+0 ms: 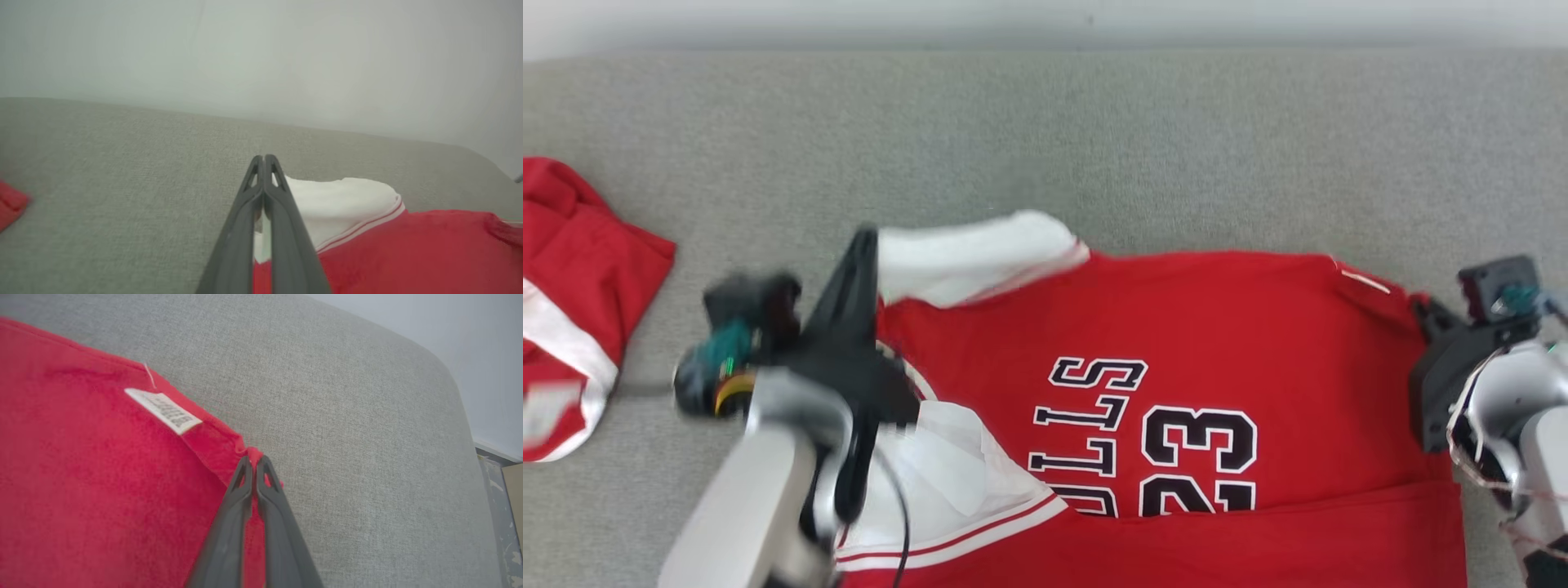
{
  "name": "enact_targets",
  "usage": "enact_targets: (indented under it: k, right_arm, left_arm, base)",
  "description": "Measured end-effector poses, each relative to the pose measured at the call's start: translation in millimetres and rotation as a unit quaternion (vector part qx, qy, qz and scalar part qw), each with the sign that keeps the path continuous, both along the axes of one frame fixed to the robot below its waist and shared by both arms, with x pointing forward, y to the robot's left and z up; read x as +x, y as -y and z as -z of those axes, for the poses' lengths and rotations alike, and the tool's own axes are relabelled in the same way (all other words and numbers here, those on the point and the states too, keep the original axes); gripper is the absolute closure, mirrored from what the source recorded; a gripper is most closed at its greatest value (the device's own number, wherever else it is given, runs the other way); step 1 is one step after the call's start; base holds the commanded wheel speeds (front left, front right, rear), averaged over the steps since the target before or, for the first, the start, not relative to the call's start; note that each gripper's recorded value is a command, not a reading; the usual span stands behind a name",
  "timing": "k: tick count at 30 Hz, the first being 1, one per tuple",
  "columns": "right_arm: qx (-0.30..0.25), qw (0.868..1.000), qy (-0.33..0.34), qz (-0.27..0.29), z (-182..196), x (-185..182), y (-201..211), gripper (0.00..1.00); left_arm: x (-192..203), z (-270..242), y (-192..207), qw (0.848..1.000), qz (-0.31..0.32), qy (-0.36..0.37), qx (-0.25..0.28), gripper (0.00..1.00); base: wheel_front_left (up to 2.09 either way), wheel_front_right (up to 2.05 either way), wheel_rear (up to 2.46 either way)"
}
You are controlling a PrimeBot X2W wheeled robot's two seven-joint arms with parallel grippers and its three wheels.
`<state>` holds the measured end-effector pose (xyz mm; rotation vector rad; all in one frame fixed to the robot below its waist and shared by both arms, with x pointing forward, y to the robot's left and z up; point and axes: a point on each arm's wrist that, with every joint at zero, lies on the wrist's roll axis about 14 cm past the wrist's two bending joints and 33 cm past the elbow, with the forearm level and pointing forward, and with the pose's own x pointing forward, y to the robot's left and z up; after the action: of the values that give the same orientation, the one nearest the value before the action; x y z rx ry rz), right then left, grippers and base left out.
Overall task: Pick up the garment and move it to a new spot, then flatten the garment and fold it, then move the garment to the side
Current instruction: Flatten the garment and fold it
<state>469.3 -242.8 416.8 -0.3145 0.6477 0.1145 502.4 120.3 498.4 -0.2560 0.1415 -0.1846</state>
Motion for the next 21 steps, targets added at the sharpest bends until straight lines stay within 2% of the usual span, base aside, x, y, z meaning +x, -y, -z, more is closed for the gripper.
enact_targets:
  k: [10,21]
  right_arm:
    - [-0.031,0.998,-0.043,-0.034,4,-31,4,1.00]
    - [-0.062,0.993,-0.080,-0.054,2,-52,10,1.00]
  left_arm:
    - [-85,21,-9,0.997,-0.018,-0.073,-0.020,1.00]
    - [-121,32,-11,0.993,-0.031,-0.105,-0.035,1.00]
  base:
    - [0.00,0.00,0.00]
    - [0.00,0.00,0.00]
